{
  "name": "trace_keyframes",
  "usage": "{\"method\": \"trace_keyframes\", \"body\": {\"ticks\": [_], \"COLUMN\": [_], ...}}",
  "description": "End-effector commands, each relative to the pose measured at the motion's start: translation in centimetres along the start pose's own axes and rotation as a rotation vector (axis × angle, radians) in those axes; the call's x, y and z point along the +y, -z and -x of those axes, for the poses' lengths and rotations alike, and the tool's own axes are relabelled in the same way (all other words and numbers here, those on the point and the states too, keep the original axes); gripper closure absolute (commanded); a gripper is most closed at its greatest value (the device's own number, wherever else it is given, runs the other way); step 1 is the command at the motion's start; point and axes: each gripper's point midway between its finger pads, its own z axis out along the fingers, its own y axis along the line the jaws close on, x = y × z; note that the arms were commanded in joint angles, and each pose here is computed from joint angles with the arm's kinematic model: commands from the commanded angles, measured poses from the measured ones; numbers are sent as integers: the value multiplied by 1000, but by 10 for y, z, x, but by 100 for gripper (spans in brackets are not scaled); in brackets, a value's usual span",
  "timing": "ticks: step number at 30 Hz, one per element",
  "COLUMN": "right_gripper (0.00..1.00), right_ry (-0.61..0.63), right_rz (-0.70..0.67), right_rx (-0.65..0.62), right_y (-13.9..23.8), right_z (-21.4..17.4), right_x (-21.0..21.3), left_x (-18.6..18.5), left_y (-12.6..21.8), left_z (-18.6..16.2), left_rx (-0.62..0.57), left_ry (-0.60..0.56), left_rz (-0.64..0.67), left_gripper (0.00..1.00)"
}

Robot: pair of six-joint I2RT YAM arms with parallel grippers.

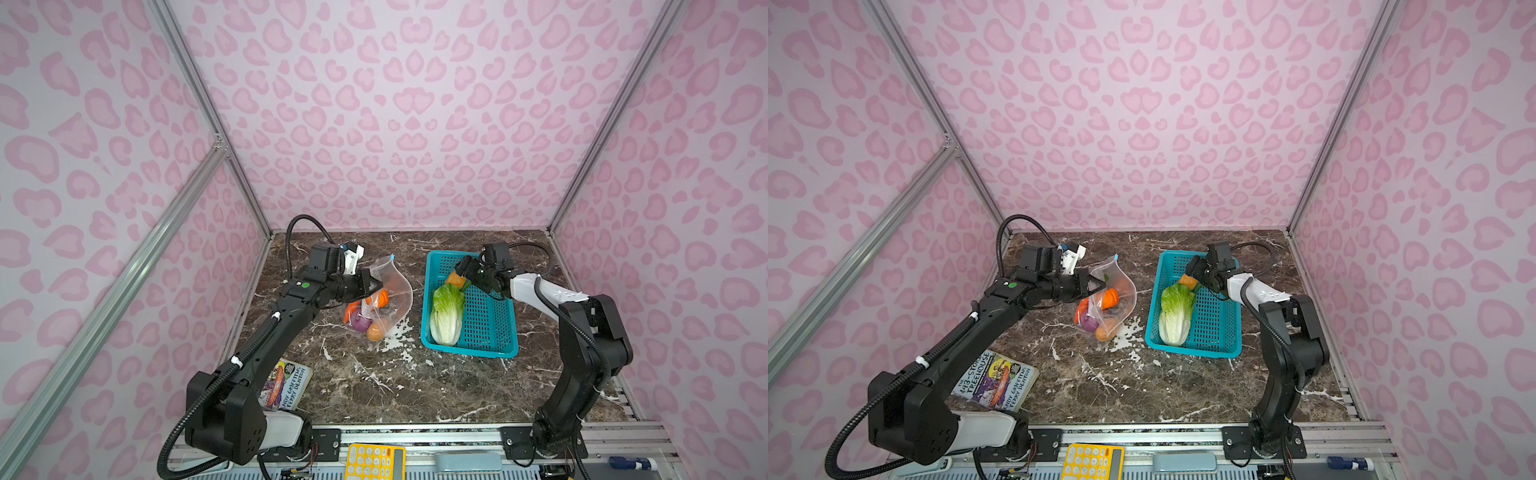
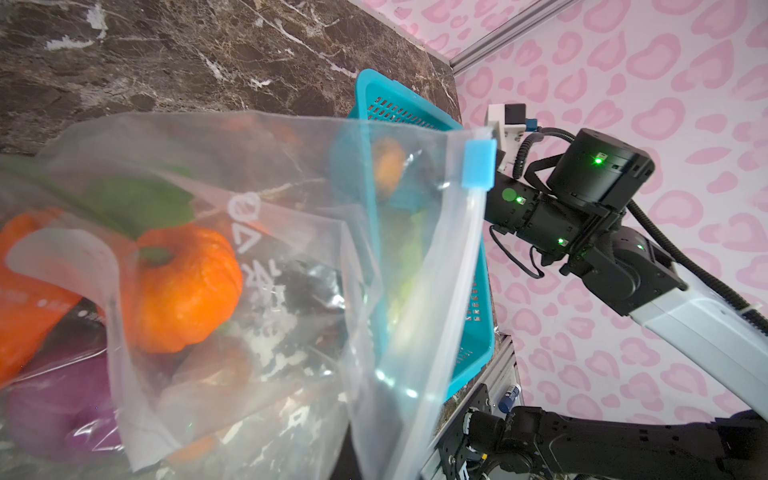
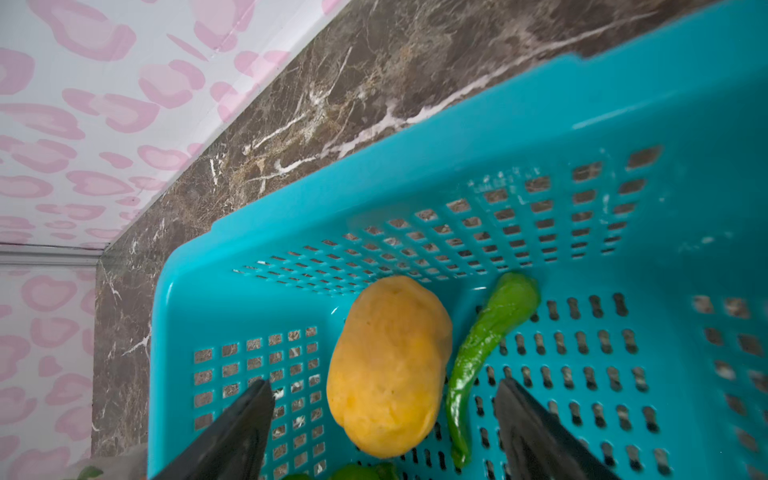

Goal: Place the food in the zip-top bag and seal the zipper
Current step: 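Move the right gripper back over the yellow potato in the basket, then lower the right gripper onto the yellow potato and grasp it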

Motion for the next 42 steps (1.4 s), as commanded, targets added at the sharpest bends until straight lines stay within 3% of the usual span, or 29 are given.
{"method": "trace_keyframes", "body": {"ticks": [1,23,29,34,42], "right_gripper": [15,20,33,57,67], "right_ry": [3,78,81,88,73], "right_rz": [29,-172,-175,-164,-127], "right_rx": [16,119,104,81,34], "right_y": [-11,-59,-57,-49,-30], "right_z": [-4,-30,-27,-20,-5], "right_x": [10,-15,-15,-10,-7], "left_x": [-3,-5,-5,-6,-8], "left_y": [0,0,0,1,3], "left_z": [1,1,1,2,2], "left_rx": [-3,-2,-2,-4,-8], "left_ry": [-10,-11,-10,-14,-18], "left_rz": [-18,-24,-24,-26,-29], "left_gripper": [97,97,97,97,97]}}
